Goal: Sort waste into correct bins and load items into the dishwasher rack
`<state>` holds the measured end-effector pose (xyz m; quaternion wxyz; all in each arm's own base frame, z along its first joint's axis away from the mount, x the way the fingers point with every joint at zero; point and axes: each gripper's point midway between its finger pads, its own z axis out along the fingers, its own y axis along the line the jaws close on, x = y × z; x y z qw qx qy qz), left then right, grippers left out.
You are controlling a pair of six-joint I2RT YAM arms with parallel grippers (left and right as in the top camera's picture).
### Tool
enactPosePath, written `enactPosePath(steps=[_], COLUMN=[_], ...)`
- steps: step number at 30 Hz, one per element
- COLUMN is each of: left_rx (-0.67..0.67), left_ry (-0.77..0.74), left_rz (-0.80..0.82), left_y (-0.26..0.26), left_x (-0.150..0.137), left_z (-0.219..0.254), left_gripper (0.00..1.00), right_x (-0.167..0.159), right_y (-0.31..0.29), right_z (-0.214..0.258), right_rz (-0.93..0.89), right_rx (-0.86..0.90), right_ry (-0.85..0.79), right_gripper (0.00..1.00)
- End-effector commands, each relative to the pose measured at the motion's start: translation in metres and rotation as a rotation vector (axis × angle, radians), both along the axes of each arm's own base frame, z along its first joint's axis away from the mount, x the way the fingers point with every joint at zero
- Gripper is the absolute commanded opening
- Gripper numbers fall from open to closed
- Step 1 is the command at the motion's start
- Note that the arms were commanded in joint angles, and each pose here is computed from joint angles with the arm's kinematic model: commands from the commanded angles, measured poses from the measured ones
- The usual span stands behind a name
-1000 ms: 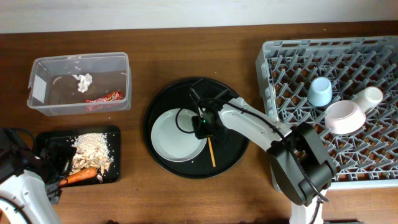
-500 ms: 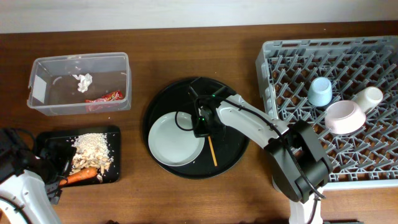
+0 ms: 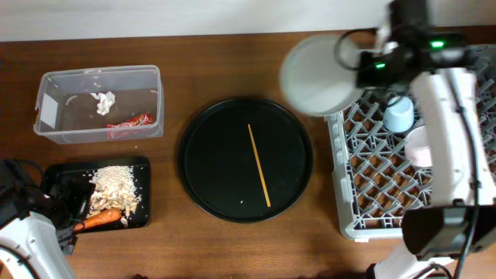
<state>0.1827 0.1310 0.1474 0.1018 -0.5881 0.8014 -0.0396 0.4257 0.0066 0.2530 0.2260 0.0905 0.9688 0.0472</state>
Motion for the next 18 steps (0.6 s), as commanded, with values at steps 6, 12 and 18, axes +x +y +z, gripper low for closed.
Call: enactPosePath(steps=[6,12,18], left_rx=[0.008,0.008,0.008], left_ry=[-0.005,-0.005,-0.005], left_rz=[-0.009,-0.009,-0.009], left_y=[0.002,0.002,0.002], left_x=[0.001,0.000,0.000], left_z=[0.002,0.002,0.002], left_gripper=[0.99,0.99,0.99], right_x=[-0.007,0.018,0.040], right_y=[-0.168,-0.125,-0.090], right_z=[0.038,0.022,-0.016], right_rz=[-0.373,-0.295,-0.209], right_rx=[-0.500,-0.702,-0.900], right_ry=[-0.063,-0.022,0.065], right_gripper=[0.04,0.04,0.04])
